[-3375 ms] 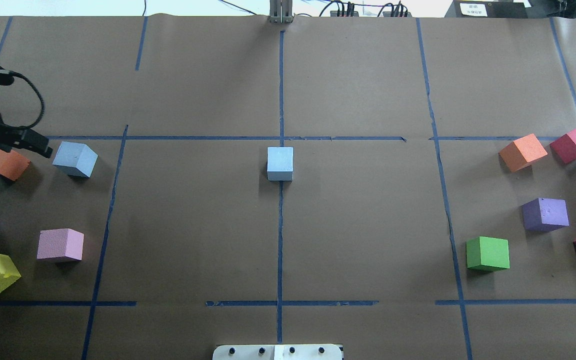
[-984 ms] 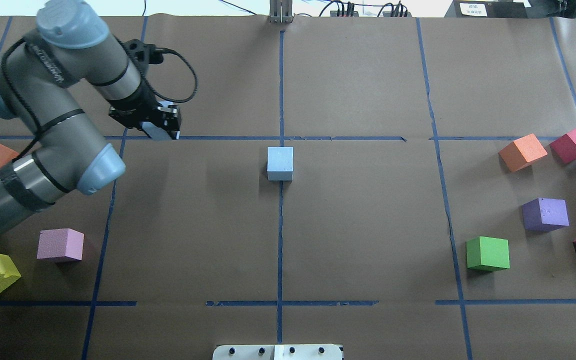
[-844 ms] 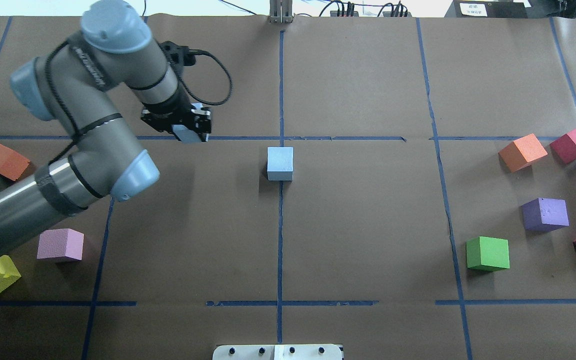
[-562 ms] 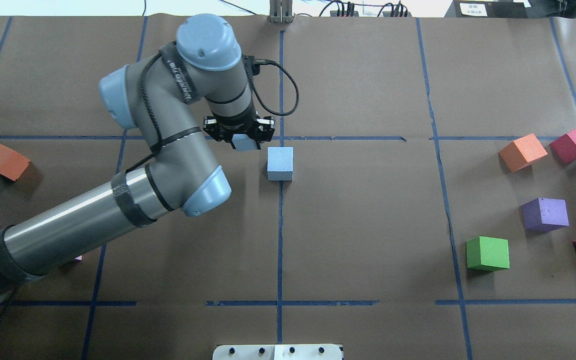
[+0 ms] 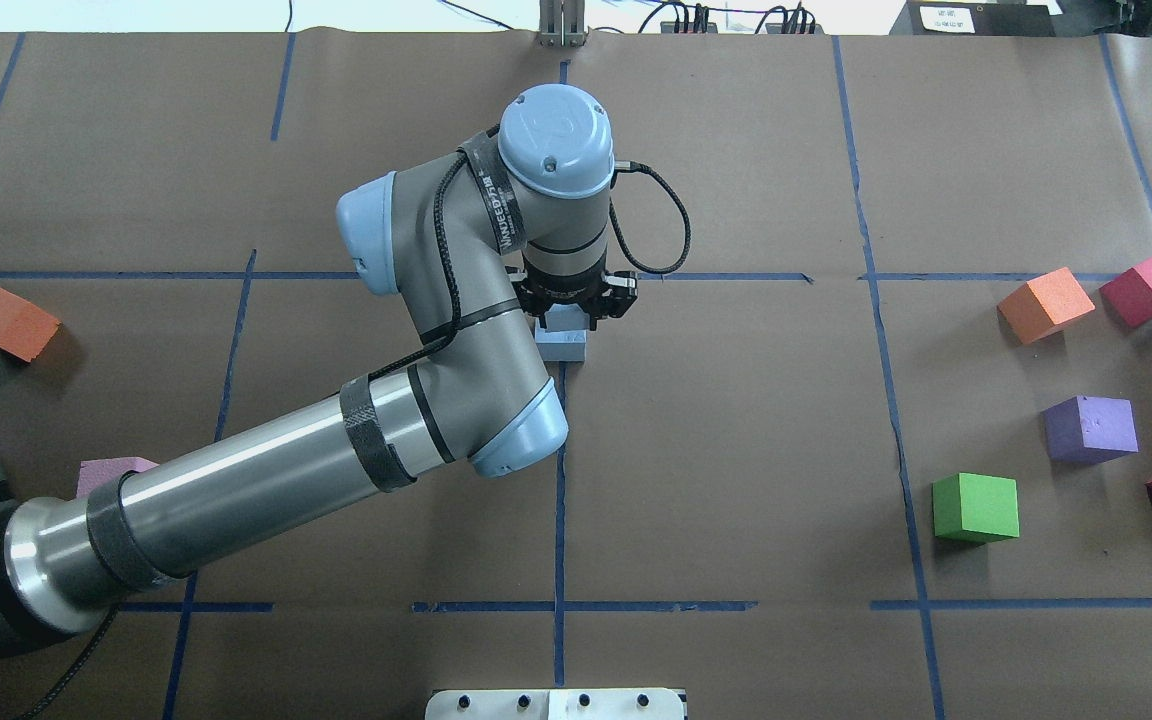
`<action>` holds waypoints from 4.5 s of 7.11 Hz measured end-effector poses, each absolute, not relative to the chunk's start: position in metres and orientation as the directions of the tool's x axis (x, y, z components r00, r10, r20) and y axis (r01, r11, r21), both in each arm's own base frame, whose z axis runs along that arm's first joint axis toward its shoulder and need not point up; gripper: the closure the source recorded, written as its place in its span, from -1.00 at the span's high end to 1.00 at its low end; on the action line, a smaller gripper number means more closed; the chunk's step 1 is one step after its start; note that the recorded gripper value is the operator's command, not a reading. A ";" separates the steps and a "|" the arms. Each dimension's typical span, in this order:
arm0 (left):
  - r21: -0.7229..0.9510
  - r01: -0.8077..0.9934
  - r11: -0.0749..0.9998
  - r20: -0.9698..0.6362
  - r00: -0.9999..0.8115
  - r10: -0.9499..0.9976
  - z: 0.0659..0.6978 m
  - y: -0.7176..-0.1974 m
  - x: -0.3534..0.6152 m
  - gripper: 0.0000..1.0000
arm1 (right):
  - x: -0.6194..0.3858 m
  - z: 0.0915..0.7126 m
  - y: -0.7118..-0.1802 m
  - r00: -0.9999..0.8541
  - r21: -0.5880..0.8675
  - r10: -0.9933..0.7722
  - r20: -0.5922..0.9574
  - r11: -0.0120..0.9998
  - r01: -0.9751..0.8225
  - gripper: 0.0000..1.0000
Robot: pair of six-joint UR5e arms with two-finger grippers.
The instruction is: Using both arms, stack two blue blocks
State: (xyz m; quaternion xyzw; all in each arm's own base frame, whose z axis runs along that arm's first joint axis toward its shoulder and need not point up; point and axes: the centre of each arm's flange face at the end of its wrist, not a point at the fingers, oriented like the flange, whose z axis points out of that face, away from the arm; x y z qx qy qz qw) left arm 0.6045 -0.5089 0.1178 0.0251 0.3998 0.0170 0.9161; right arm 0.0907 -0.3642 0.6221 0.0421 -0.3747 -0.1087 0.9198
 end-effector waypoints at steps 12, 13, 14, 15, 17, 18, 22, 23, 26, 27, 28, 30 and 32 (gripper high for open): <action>0.102 -0.061 0.993 -0.731 0.672 0.117 0.147 -0.549 0.467 0.99 | 0.091 0.622 -0.364 0.695 0.158 -0.231 0.681 0.973 0.168 0.99; 0.158 -0.093 0.983 -0.714 0.677 0.179 0.190 -0.551 0.418 0.99 | 0.091 0.622 -0.364 0.695 0.154 -0.224 0.683 0.974 0.164 0.99; 0.222 -0.143 0.965 -0.687 0.679 0.258 0.240 -0.555 0.357 0.99 | 0.091 0.624 -0.364 0.695 0.149 -0.219 0.684 0.976 0.161 0.99; 0.264 -0.197 0.944 -0.670 0.666 0.326 0.293 -0.562 0.282 0.99 | 0.090 0.625 -0.365 0.695 0.145 -0.215 0.686 0.976 0.160 0.99; 0.308 -0.249 0.918 -0.662 0.637 0.395 0.409 -0.560 0.116 0.99 | 0.090 0.626 -0.366 0.696 0.142 -0.215 0.685 0.977 0.161 0.99; 0.307 -0.246 0.919 -0.660 0.641 0.392 0.463 -0.542 0.050 1.00 | 0.090 0.627 -0.366 0.696 0.141 -0.215 0.685 0.977 0.163 0.99; 0.092 -0.187 0.978 -0.706 0.680 0.197 0.618 -0.450 -0.039 1.00 | 0.086 0.629 -0.369 0.690 0.140 -0.220 0.690 0.975 0.171 0.99; 0.049 -0.182 0.982 -0.712 0.684 0.163 0.638 -0.445 -0.041 1.00 | 0.085 0.630 -0.369 0.689 0.140 -0.221 0.690 0.975 0.174 0.99; 0.007 -0.176 0.984 -0.714 0.689 0.128 0.656 -0.442 -0.043 1.00 | 0.080 0.629 -0.371 0.685 0.141 -0.232 0.690 0.972 0.187 0.99; 0.010 -0.176 0.984 -0.713 0.689 0.130 0.655 -0.442 -0.043 1.00 | 0.077 0.629 -0.371 0.684 0.141 -0.236 0.690 0.971 0.193 0.99; 0.013 -0.178 0.984 -0.712 0.689 0.134 0.654 -0.443 -0.042 1.00 | 0.075 0.629 -0.372 0.683 0.140 -0.240 0.690 0.970 0.200 0.99; 0.015 -0.180 0.984 -0.711 0.689 0.137 0.653 -0.443 -0.042 1.00 | 0.071 0.629 -0.373 0.680 0.142 -0.250 0.689 0.967 0.211 0.99; 0.020 -0.180 0.984 -0.712 0.688 0.140 0.651 -0.444 -0.041 1.00 | 0.068 0.630 -0.373 0.679 0.141 -0.254 0.689 0.966 0.218 1.00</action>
